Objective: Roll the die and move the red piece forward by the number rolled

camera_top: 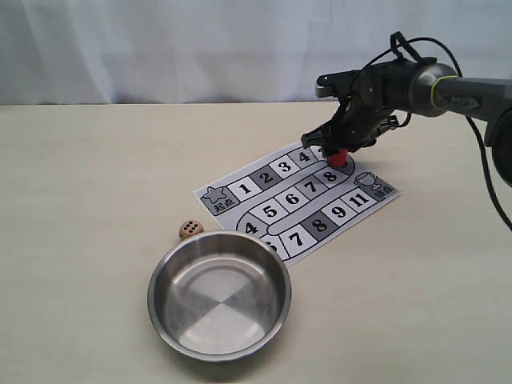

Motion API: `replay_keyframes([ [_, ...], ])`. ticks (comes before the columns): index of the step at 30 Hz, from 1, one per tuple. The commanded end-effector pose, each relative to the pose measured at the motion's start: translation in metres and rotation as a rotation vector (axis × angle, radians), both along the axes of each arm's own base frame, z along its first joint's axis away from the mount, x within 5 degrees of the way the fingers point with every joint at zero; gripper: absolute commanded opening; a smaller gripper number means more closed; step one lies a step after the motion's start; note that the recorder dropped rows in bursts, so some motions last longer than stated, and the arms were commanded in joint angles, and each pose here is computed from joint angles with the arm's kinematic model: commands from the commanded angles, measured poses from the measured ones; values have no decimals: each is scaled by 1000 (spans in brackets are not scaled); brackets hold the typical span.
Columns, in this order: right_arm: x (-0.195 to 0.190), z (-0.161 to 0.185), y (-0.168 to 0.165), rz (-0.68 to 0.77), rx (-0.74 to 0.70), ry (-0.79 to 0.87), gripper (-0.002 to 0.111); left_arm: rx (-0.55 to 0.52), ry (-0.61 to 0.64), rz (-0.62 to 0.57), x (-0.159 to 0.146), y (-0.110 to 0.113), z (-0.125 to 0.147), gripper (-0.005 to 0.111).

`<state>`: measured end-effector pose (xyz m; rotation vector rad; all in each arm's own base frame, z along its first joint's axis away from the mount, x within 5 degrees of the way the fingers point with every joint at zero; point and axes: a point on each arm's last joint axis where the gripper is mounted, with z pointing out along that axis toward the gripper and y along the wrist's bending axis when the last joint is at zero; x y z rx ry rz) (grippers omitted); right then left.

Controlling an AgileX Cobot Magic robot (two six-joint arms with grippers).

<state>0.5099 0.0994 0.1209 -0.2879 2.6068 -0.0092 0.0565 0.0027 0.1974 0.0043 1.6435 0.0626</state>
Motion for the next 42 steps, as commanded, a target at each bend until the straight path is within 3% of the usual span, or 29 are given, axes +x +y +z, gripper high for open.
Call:
replay_keyframes([
  [1,0,4,-4,-6,-3,-9,56,-3,-18,-1,0,0,3,0],
  [7,1,41,-4,-13,6,-44,56,-3,-18,-1,0,0,3,0],
  [11,-13,67,-7,-25,-18,33,55,-3,-18,-1,0,0,3,0],
  [15,-31,84,-12,-70,-33,161,37,-3,-18,-1,0,0,3,0],
  [21,-53,75,-16,-81,-79,383,4,-3,-18,-1,0,0,3,0],
  [27,-82,55,-13,17,-32,522,4,-3,-18,-1,0,0,3,0],
  [31,-99,50,-18,59,-33,516,4,-3,-18,-1,0,0,3,0],
  [42,-133,50,-69,-53,92,526,4,-3,-18,-1,0,0,3,0],
])
